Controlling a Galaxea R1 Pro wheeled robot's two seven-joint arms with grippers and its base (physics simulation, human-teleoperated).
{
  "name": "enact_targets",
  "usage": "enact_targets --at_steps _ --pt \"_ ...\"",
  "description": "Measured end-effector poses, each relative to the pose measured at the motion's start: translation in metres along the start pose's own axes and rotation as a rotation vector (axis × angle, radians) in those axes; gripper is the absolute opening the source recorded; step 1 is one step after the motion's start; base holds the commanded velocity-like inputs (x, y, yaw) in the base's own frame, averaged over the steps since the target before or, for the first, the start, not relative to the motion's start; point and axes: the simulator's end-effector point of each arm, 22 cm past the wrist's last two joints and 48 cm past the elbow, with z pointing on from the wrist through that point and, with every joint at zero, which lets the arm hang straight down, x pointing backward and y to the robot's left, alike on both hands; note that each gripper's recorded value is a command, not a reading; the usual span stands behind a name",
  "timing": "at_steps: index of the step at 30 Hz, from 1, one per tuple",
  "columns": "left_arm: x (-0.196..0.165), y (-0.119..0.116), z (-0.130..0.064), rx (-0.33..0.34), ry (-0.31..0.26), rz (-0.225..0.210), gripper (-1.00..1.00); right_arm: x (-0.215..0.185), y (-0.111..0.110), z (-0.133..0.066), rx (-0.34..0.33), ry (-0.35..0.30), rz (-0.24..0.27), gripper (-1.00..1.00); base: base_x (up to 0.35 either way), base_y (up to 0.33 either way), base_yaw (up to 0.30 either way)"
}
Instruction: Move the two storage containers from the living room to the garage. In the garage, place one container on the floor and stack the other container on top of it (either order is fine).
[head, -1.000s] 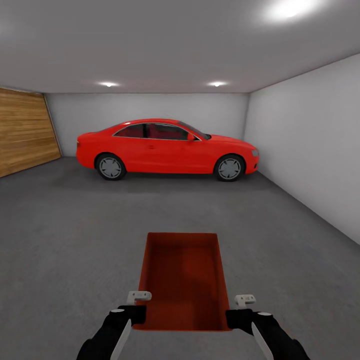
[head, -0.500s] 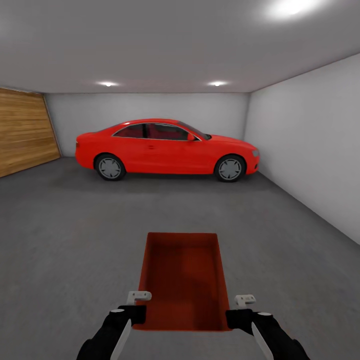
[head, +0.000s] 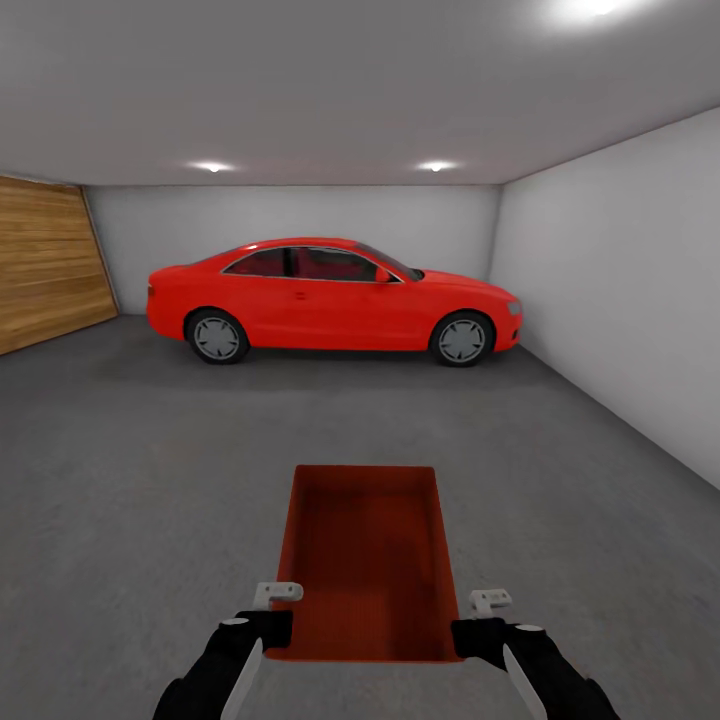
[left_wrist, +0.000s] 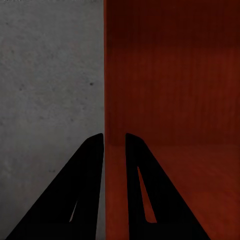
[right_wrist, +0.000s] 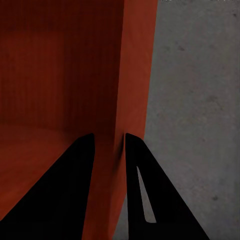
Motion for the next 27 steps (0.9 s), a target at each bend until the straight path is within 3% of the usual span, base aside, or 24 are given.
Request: enact_targets --at_steps 27 --pt "0.0000 -0.0001 0.0000 0.000 0.000 0.000 -1.00 0.0000 -0.0001 0.0000 0.000 0.000 0.000 -1.00 0.020 0.000 0.000"
